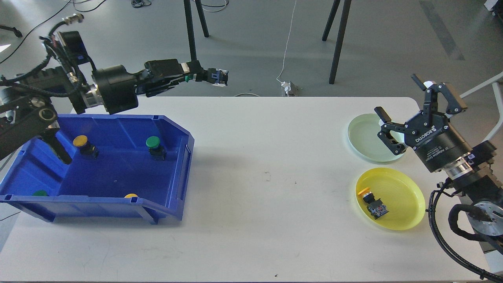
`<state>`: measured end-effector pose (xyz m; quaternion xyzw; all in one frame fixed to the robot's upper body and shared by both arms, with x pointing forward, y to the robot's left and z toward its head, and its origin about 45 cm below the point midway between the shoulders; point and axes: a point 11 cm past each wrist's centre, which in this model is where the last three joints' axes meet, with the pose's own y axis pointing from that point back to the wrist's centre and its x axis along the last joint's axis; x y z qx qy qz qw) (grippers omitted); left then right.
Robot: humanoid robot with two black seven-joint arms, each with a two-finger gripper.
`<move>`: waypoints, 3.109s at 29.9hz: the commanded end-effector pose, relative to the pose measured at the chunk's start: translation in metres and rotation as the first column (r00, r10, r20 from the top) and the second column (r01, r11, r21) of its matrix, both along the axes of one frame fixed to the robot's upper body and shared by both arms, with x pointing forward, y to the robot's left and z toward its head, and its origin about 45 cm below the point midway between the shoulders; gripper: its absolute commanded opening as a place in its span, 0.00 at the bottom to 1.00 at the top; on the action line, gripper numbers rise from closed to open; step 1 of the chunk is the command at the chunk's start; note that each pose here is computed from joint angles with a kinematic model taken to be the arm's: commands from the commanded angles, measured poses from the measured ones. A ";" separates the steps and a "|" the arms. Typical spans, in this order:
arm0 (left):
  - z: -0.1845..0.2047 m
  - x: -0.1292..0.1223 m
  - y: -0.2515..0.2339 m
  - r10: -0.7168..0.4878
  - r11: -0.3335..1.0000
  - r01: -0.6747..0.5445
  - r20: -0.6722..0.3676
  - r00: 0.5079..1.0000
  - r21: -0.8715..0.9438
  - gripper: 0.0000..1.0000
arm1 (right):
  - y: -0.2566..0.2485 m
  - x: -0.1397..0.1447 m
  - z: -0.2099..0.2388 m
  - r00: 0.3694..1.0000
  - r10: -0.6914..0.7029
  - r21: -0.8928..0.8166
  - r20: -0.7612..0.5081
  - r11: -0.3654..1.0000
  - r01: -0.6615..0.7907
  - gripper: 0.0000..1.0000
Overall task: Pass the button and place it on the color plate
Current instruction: 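Lift the green button out of the bin with the left gripper, then bring the right gripper to the left gripper and take the green button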
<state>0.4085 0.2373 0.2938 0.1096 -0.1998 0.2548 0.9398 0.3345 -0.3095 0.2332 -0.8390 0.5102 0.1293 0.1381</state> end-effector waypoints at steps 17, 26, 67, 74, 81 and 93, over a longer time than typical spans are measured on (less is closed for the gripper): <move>-0.029 -0.003 -0.011 0.040 0.978 -0.070 -0.157 0.987 -0.196 0.12 | 0.189 0.057 -0.019 0.994 0.091 -0.178 0.064 0.981 -0.078 0.98; -0.030 -0.001 -0.008 0.055 0.975 -0.088 -0.165 0.985 -0.205 0.12 | 0.234 0.062 0.001 0.986 0.135 -0.122 0.098 0.985 -0.123 0.98; -0.031 0.002 -0.003 0.074 0.971 -0.110 -0.172 0.982 -0.211 0.13 | 0.280 0.066 0.019 0.973 0.192 -0.107 0.132 0.978 -0.179 0.78; -0.032 0.003 0.000 0.083 0.970 -0.120 -0.175 0.981 -0.210 0.13 | 0.281 0.066 0.019 0.971 0.199 -0.111 0.136 0.977 -0.184 0.60; -0.032 0.003 0.000 0.083 0.970 -0.120 -0.175 0.981 -0.210 0.13 | 0.286 0.062 0.018 0.961 0.236 -0.138 0.142 0.966 -0.217 0.37; -0.031 0.005 -0.003 0.087 0.956 -0.138 -0.200 0.976 -0.258 0.83 | 0.286 0.061 0.016 0.963 0.234 -0.135 0.136 0.967 -0.216 0.18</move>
